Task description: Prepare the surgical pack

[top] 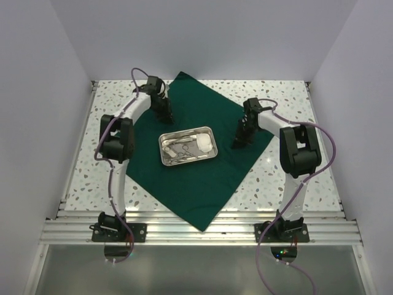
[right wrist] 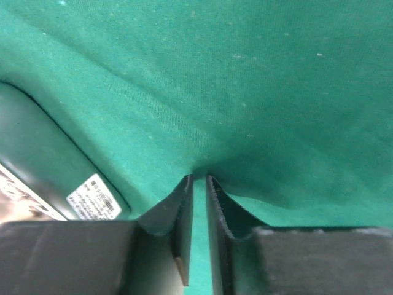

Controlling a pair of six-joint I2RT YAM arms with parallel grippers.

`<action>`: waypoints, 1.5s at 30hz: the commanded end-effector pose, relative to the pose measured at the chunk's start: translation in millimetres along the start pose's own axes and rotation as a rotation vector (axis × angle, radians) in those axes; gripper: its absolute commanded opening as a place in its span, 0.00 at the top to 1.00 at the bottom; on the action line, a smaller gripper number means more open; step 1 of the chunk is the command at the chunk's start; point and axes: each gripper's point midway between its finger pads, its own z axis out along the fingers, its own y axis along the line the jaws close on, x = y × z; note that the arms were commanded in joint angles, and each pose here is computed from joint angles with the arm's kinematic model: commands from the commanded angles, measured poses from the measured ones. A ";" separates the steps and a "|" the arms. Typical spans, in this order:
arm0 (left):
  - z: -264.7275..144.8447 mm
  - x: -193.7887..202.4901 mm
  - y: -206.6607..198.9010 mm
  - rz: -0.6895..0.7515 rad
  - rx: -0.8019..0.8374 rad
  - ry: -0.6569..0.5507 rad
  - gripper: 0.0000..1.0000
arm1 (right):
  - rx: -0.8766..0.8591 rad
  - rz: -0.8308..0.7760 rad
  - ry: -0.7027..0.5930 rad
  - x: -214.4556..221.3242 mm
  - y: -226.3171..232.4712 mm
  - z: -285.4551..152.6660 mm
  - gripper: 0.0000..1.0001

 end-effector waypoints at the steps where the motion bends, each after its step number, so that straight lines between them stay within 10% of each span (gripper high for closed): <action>1: -102.9 -62.5 11.4 0.003 -0.217 -0.324 0.73 | 0.033 -0.039 -0.022 -5.8 -0.7 -18.7 0.78; 12: -192.3 5.1 32.7 -0.004 -0.317 -0.367 0.70 | -0.001 -0.379 -0.096 47.5 50.2 -110.0 0.01; 24: -231.5 79.3 78.4 -0.243 -0.518 -0.415 0.66 | -0.138 -0.908 0.086 267.4 73.8 -124.3 0.01; 45: -246.1 147.5 79.2 -0.309 -0.474 -0.337 0.69 | 0.027 -1.305 0.143 364.7 51.3 -52.7 0.37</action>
